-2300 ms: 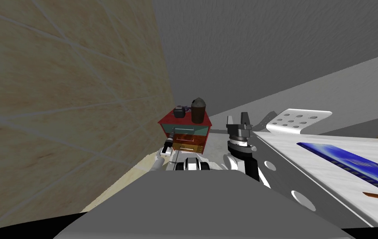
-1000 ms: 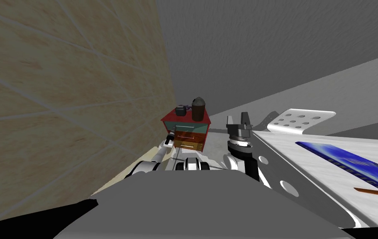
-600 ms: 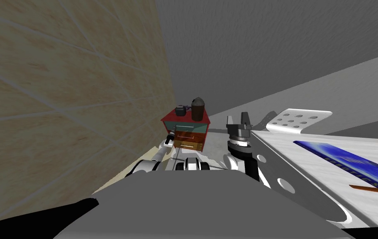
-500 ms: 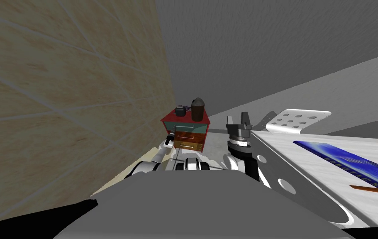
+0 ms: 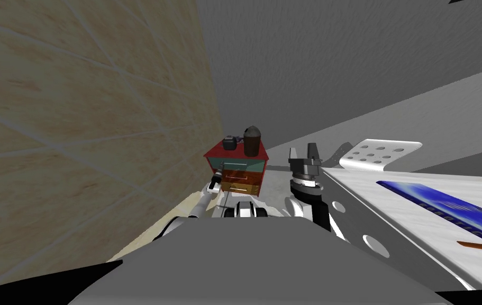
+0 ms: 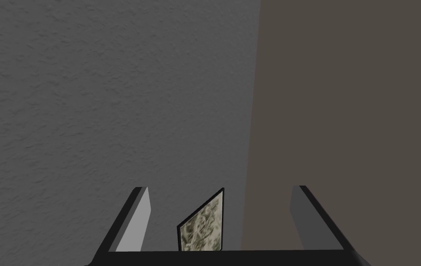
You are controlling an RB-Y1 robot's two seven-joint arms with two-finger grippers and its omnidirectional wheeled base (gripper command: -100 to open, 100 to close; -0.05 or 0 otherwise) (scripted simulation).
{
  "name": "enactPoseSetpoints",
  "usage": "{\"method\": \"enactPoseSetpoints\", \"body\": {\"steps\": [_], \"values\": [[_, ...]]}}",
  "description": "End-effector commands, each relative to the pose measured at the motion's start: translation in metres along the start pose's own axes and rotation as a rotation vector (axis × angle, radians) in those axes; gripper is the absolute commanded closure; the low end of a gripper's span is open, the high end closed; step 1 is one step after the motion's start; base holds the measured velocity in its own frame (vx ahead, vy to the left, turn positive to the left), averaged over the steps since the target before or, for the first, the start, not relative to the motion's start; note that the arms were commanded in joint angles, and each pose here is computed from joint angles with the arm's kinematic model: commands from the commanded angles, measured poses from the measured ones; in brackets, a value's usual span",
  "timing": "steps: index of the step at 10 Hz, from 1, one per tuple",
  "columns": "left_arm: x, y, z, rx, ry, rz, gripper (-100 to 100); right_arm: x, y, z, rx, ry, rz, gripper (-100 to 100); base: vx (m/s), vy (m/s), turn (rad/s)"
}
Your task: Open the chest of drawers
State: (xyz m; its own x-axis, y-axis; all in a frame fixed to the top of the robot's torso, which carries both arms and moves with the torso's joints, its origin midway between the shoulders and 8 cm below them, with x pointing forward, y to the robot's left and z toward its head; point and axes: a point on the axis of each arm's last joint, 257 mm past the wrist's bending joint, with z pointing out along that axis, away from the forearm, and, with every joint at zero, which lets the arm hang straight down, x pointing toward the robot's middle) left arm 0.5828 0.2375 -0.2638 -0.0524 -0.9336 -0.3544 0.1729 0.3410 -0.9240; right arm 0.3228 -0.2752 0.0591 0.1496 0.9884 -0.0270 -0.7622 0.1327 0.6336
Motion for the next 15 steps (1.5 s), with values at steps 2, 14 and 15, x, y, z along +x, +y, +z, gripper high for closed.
{"method": "enactPoseSetpoints", "body": {"steps": [2,14,15], "values": [[0.001,0.001,-0.023,-0.006,-0.004,0.004,100,0.000,0.000,0.000,0.000,0.000,0.000,0,0.052,0.009,-0.033],[-0.002,-0.014,-0.092,-0.011,-0.036,0.008,100,0.000,0.000,0.000,0.000,0.000,0.000,0,0.042,0.009,-0.024],[-0.001,-0.007,-0.099,-0.027,-0.036,0.008,100,0.000,0.000,0.000,0.000,0.000,0.000,0,0.033,0.004,-0.014]]}}
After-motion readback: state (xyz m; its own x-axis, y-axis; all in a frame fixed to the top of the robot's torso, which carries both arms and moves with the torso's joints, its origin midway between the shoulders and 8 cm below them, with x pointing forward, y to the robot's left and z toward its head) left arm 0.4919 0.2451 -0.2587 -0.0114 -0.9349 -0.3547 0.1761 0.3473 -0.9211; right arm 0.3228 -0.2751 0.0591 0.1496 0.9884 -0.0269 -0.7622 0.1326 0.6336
